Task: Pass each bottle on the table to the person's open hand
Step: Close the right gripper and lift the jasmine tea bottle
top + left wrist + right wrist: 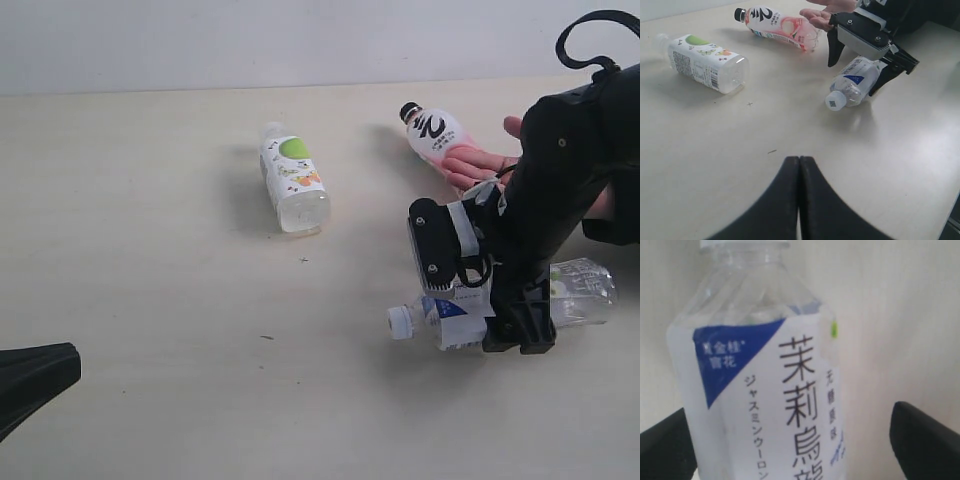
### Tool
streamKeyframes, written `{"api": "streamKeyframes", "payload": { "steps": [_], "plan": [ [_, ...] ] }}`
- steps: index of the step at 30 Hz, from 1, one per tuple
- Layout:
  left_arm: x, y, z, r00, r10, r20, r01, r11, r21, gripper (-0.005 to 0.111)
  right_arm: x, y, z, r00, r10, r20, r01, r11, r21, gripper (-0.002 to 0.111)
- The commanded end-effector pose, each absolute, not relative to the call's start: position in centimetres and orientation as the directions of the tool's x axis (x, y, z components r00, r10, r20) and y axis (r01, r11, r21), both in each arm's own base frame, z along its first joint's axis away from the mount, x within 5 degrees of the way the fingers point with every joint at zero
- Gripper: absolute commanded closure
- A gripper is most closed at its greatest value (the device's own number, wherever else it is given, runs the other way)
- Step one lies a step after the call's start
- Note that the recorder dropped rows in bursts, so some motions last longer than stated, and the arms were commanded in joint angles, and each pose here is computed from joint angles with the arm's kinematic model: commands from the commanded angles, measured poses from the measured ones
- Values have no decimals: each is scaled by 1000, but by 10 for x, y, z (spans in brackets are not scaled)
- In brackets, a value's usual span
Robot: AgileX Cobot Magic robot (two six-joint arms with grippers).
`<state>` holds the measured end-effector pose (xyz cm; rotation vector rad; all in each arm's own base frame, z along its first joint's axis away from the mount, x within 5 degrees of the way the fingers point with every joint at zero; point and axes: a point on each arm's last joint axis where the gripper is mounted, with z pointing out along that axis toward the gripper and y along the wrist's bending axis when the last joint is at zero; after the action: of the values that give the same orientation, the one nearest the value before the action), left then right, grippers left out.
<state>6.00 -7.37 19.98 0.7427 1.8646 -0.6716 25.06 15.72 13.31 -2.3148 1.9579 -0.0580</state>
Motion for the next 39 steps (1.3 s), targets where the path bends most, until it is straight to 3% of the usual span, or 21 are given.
{"api": "streamKeyframes", "payload": {
  "steps": [1, 17, 21, 30, 35, 39],
  "plan": [
    [60, -74, 200, -320, 202, -926, 746, 656, -115, 107, 250, 157, 132, 175, -984, -40, -979, -170, -112, 16],
    [60, -74, 200, -320, 202, -926, 746, 656, -115, 107, 250, 157, 119, 174, -985, -23, -983, -172, -71, 19],
    [60, -74, 200, -320, 202, -926, 746, 656, -115, 107, 250, 157, 119, 174, -985, -23, -983, -172, -71, 38],
    [60, -74, 200, -320, 202, -926, 746, 656, -115, 107, 245, 154, 124, 135, -991, -3, -991, -135, -23, 106],
    [60, -74, 200, -320, 202, -926, 746, 656, -115, 107, 240, 154, 145, 74, -996, -40, -996, -72, -49, 108],
    [60, -74, 200, -320, 202, -926, 746, 656, -115, 107, 233, 160, 171, -37, -982, -185, -997, 48, -60, 108]
  ]
}}
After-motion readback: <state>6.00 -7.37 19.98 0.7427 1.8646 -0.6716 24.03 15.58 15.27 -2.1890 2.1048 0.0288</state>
